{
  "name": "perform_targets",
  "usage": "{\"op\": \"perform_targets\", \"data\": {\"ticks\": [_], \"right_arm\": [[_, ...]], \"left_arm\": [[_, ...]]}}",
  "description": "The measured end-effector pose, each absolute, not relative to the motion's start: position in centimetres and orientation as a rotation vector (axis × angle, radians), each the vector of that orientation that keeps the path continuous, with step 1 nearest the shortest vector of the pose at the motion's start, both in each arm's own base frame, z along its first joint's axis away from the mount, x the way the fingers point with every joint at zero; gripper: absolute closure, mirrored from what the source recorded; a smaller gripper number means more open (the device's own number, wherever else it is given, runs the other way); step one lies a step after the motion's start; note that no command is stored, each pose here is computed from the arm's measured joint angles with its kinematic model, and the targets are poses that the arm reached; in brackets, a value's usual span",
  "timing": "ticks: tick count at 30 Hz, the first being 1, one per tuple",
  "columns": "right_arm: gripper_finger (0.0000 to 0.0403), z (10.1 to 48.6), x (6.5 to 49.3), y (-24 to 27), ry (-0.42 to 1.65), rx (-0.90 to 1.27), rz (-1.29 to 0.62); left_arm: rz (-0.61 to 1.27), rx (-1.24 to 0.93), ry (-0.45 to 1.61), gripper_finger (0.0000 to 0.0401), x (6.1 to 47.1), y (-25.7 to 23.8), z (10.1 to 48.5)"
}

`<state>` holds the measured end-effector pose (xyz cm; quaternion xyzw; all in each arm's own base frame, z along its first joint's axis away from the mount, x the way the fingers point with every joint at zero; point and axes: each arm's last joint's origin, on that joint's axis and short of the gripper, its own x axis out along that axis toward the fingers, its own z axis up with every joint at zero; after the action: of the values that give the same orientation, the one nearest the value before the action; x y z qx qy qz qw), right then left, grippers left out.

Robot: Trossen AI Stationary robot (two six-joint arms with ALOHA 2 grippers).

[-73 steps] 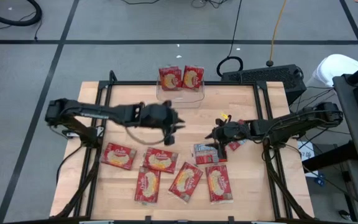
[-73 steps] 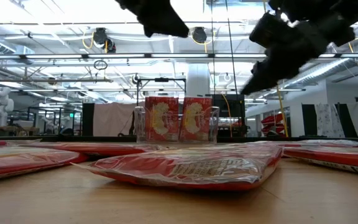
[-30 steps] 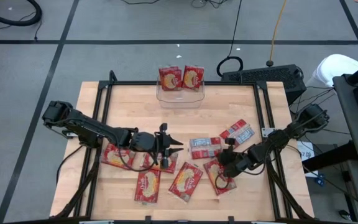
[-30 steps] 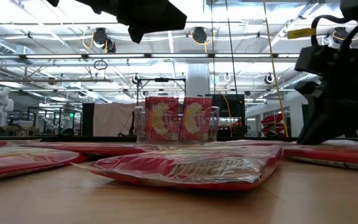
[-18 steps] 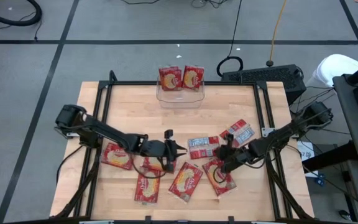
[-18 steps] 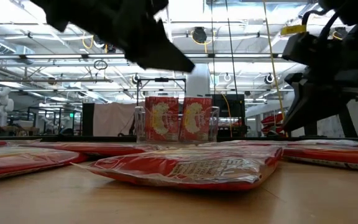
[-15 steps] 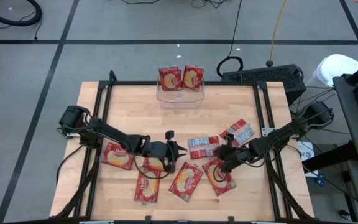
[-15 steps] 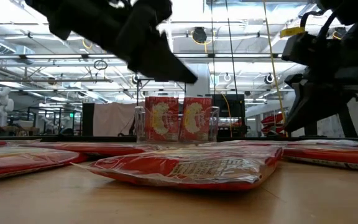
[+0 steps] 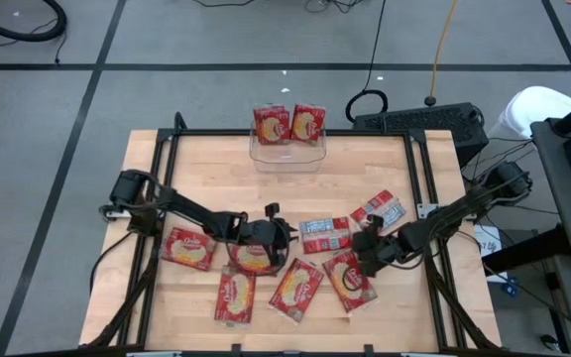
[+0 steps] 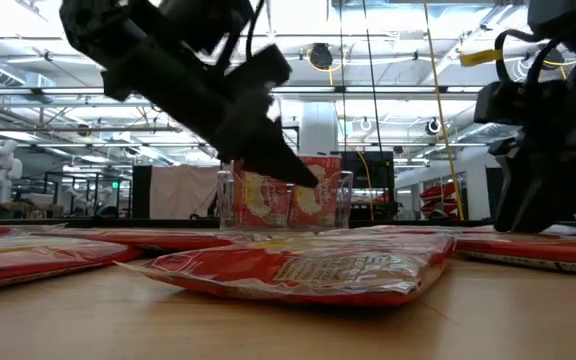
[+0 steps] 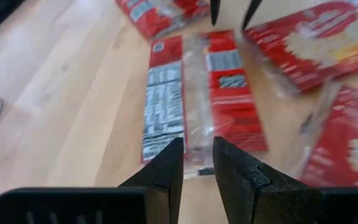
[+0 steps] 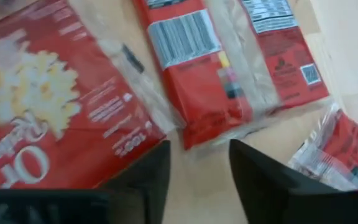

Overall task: Sort popcorn bags into baskets
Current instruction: Put the red popcorn bag into the transparent bin

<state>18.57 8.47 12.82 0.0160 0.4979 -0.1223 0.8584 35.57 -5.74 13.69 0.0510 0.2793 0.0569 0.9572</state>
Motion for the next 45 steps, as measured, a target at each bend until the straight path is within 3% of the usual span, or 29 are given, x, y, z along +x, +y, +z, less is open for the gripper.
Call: {"op": "perform_targets", "data": {"ticks": [5,9,13,21,35,45], "right_arm": [[0.0191,12.0,19.2,8.3,1.041,0.037,-0.295],[0.0189,11.5,19.9,8.0,1.028,0.064,-0.312],[0.0229,11.4,20.3,7.7,1.017,0.068,-0.32],[0.0387,11.5,20.9,7.2,0.957,0.028,-0.347],[0.0402,12.9,21.8,6.1,0.856,0.109,-0.36],[0.0403,13.9,22.7,5.4,0.788,0.177,-0.292]], "left_arm": [[0.119,0.104,0.562,0.0308,36.0,-5.5,12.3],[0.123,0.098,0.552,0.0308,36.5,-5.4,11.2],[0.133,0.085,0.575,0.0308,36.6,-4.9,10.1],[0.129,0.065,0.583,0.0308,36.6,-4.8,9.8],[-0.018,0.3,0.6,0.0306,34.9,-8.5,13.1],[0.016,0.39,0.699,0.0201,34.0,-9.6,11.8]]}}
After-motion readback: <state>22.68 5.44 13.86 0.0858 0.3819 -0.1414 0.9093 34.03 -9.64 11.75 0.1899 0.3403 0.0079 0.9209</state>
